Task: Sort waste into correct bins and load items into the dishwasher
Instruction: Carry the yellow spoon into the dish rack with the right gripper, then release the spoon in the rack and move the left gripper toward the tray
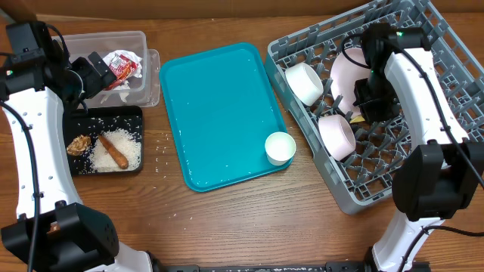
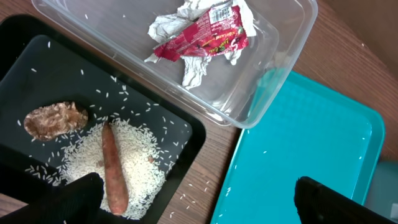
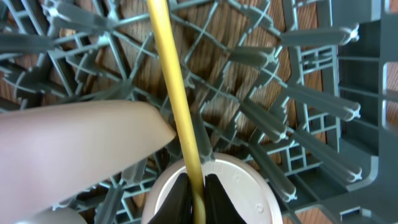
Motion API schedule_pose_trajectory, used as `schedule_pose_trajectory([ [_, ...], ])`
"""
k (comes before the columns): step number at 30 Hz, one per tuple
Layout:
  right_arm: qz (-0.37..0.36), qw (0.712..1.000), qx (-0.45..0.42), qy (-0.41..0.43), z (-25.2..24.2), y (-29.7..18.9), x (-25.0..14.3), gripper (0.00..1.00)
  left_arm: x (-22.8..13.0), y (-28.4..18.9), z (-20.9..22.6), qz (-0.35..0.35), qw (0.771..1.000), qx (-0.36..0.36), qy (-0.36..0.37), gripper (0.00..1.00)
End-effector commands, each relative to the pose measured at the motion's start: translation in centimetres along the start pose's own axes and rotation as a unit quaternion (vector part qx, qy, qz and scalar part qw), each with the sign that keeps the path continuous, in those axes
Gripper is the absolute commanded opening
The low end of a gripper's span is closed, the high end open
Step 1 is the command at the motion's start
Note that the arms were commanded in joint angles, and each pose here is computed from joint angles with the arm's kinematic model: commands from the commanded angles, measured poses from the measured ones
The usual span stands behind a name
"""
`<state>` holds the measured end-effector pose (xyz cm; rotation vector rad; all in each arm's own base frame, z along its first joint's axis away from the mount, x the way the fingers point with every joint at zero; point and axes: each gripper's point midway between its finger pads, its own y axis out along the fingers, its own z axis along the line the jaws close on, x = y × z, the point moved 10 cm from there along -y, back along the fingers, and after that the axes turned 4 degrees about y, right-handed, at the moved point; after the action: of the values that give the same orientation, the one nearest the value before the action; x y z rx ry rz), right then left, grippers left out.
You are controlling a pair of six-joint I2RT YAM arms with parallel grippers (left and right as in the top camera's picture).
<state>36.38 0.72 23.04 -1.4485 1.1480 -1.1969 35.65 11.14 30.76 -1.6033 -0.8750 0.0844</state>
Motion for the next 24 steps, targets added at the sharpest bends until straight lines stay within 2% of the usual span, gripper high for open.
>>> schedule_pose_trajectory([
  [1, -0.033, 0.999, 0.000, 0.005, -0.1, -0.1, 0.5, 0.04, 0.3, -0.5, -0.5, -0.009, 1.000, -0.009, 0.000, 1.00],
  [7, -0.054, 0.996, -0.005, -0.068, -0.2, -0.1, 0.8, 0.05, 0.3, -0.5, -0.5, -0.009, 1.000, -0.008, 0.000, 1.00],
  [9, -0.070, 0.989, -0.008, -0.130, -0.1, -0.2, 1.0, 0.08, 0.3, -0.5, -0.5, -0.009, 1.000, -0.008, 0.000, 1.00],
  [10, -0.076, 0.984, -0.007, -0.163, 0.1, -0.2, 1.1, 0.14, 0.3, -0.5, -0.5, -0.009, 1.000, -0.008, 0.000, 1.00],
  [11, -0.079, 0.977, -0.005, -0.197, 0.2, -0.2, 1.1, 0.30, 0.3, -0.5, -0.5, -0.009, 1.000, -0.009, -0.001, 1.00],
  [13, -0.083, 0.967, -0.003, -0.243, 0.4, -0.2, 1.2, 0.77, 0.3, -0.5, -0.5, -0.009, 1.000, -0.009, 0.000, 1.00],
  [14, -0.086, 0.963, -0.005, -0.256, 0.4, -0.2, 1.2, 0.81, 0.3, -0.5, -0.5, -0.009, 1.000, -0.009, 0.000, 1.00],
  [17, -0.085, 0.958, -0.008, -0.273, 0.4, -0.2, 1.2, 0.87, 0.3, -0.5, -0.5, -0.008, 1.000, -0.009, 0.000, 1.00],
  [24, -0.090, 0.944, 0.010, -0.318, -0.6, -1.9, 1.4, 0.87, 0.1, -0.5, -0.5, -0.003, 1.000, -0.007, -0.001, 1.00],
])
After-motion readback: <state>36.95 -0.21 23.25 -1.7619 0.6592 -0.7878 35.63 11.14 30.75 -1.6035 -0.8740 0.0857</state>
